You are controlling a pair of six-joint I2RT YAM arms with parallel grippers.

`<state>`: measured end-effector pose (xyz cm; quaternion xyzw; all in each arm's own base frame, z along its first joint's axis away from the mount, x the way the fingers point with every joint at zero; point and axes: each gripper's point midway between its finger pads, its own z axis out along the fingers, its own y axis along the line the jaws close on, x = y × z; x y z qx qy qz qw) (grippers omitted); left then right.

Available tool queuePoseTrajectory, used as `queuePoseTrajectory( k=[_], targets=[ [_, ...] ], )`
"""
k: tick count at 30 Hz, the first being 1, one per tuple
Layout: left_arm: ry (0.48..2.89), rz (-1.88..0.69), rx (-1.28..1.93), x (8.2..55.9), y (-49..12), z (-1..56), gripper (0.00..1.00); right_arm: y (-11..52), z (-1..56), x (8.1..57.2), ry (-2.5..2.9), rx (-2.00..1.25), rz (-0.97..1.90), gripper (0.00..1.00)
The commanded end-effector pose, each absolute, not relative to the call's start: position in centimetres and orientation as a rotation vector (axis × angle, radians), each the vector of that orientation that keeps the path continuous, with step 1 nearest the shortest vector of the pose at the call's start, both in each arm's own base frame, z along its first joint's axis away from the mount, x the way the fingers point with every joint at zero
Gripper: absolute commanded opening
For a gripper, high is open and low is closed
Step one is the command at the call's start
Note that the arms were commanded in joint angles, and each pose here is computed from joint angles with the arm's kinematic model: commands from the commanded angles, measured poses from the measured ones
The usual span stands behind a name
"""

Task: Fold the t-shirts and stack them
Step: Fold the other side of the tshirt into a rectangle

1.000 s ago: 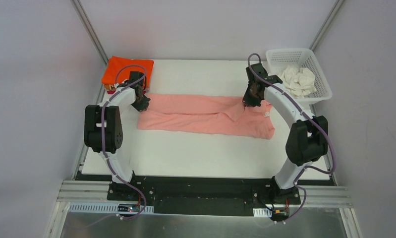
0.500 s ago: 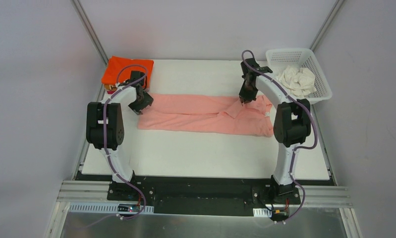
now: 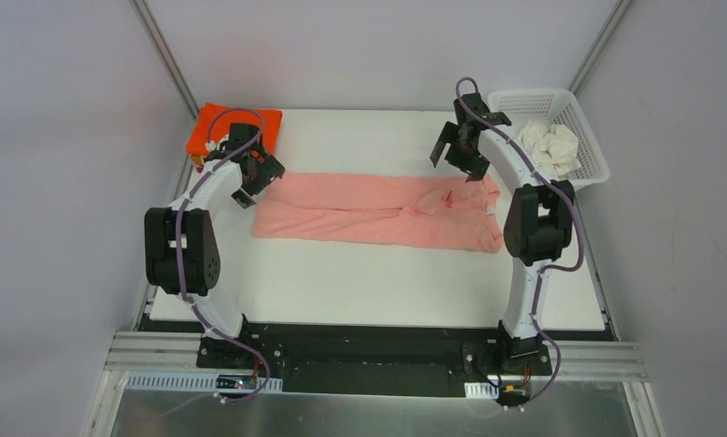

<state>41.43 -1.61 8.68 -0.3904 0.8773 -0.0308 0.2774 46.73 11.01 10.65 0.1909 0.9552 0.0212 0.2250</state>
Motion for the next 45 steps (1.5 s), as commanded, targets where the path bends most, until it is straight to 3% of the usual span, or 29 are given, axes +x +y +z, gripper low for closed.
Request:
queuePoseTrajectory(
  k=[1,5,11,24,40,45],
  targets=[
    [2.351,-0.176,-0.959,40.1,-2.5,11.4,0.99,11.5,14.4,42.9,2.588,0.585,0.199,1.00],
    [2.399,-0.246,-0.870,38.8,-4.0,11.6,0.99,14.6,12.8,38.5,2.627,0.606,0.497,0.99],
    [2.496,-0.273,-0.694,37.5,-7.4,10.4,0.99,17.1,10.8,39.0,2.601,0.618,0.688,1.00],
    [2.644,-0.156,-0.709,36.6,-7.0,4.0,0.99,17.7,8.0,44.8,2.568,0.620,0.618,1.00],
    [2.649,-0.062,-0.704,36.2,-5.6,3.1,0.99,18.9,8.0,51.9,2.513,0.608,0.555,1.00],
    [2.643,-0.070,-0.691,36.2,-5.6,3.5,0.99,17.2,11.0,52.4,2.482,0.543,0.422,1.00]
  ],
)
